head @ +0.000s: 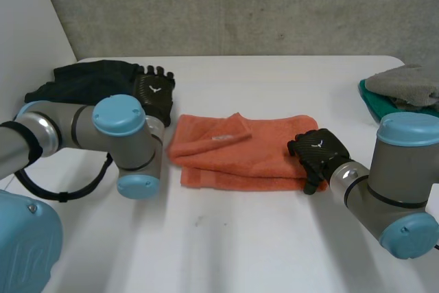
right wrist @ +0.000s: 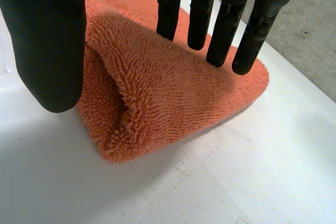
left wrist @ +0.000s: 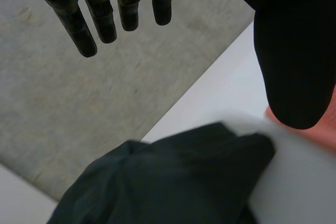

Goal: Fold the laundry.

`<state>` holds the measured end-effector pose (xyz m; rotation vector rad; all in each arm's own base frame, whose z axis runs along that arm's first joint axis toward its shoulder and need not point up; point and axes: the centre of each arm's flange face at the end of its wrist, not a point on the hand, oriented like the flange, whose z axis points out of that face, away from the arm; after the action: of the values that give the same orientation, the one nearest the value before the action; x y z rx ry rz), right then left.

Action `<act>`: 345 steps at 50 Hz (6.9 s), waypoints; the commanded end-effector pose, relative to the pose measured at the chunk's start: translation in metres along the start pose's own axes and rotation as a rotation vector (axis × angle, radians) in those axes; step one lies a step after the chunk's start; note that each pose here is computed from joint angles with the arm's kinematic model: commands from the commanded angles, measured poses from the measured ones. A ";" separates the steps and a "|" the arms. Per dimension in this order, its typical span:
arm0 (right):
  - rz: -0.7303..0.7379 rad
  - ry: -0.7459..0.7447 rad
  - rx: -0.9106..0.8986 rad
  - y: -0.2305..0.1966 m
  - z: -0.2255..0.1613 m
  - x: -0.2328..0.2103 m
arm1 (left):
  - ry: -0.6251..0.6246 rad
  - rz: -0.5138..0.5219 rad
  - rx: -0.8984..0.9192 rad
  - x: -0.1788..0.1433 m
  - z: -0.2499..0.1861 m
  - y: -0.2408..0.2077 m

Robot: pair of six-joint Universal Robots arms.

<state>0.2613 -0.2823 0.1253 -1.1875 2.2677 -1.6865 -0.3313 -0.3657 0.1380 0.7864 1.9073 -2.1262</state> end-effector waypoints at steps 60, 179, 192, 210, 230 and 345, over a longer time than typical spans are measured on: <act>0.000 0.003 0.002 0.000 0.001 0.001 | 0.174 -0.060 0.008 0.026 -0.045 -0.023; 0.091 -0.068 -0.019 -0.039 0.016 0.031 | 0.457 -0.067 -0.121 0.070 -0.110 -0.068; 0.041 -0.002 0.197 -0.068 -0.033 0.007 | 0.495 -0.180 0.071 0.010 -0.121 -0.143; 0.057 -0.109 0.142 -0.010 -0.039 -0.054 | 0.541 -0.276 0.045 -0.018 -0.121 -0.147; 0.008 -0.024 0.196 -0.006 0.002 -0.048 | 0.541 -0.278 0.039 -0.017 -0.120 -0.144; -0.032 0.241 0.578 0.139 0.042 0.346 | 0.526 -0.351 0.027 -0.021 -0.116 -0.145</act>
<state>-0.0230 -0.5205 0.1267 -0.8988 1.6348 -2.4105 -0.3504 -0.2356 0.2712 1.1887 2.4285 -2.3147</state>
